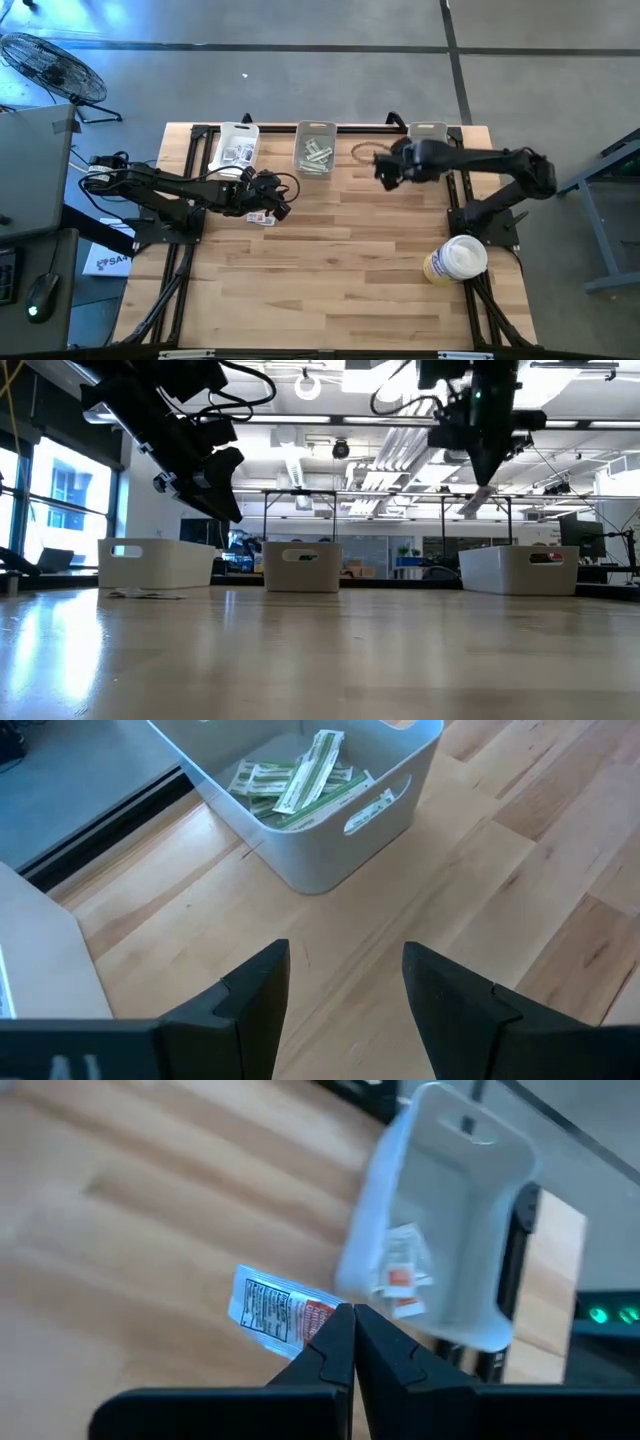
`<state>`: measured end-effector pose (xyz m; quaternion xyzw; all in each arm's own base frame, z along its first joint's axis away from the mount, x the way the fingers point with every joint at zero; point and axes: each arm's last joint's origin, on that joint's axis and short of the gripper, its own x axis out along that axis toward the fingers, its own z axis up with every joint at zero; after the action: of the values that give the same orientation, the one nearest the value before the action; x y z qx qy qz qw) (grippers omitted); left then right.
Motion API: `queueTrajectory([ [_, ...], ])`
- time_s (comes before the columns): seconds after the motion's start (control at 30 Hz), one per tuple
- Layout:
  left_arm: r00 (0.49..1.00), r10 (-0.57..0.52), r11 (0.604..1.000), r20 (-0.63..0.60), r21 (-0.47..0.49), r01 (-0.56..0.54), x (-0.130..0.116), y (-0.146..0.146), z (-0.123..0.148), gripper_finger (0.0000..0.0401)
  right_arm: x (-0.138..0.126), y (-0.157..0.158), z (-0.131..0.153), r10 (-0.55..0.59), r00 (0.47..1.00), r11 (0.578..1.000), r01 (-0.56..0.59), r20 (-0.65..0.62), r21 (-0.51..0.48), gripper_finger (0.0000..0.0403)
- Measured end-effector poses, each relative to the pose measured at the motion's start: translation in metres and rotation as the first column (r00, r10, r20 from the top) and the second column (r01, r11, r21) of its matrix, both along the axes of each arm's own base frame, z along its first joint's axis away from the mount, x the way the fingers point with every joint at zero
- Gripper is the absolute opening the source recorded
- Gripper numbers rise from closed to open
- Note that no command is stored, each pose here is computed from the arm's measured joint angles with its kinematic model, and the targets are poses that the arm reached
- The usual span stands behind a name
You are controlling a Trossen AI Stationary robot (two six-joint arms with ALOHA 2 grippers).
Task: Pick & Place First Aid Supplies
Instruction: Put the orange pad into the right gray bin
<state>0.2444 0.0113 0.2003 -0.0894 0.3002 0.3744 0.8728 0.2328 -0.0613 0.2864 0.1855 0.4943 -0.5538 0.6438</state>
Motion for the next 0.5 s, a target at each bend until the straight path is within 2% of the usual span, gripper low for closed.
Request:
queueTrajectory([
  [0.3,1.0,-0.013,1.0,-0.003,-0.014,0.013,0.0,0.0,-0.001,0.0193,-0.025,-0.064,-0.001,-0.18,0.981,0.983,0.181,-0.065,0.003,0.0],
  [0.5,1.0,-0.026,1.0,-0.015,-0.001,0.026,0.0,0.0,0.0,0.0193,-0.042,-0.088,-0.001,-0.257,0.962,0.966,0.259,-0.093,0.013,0.0],
])
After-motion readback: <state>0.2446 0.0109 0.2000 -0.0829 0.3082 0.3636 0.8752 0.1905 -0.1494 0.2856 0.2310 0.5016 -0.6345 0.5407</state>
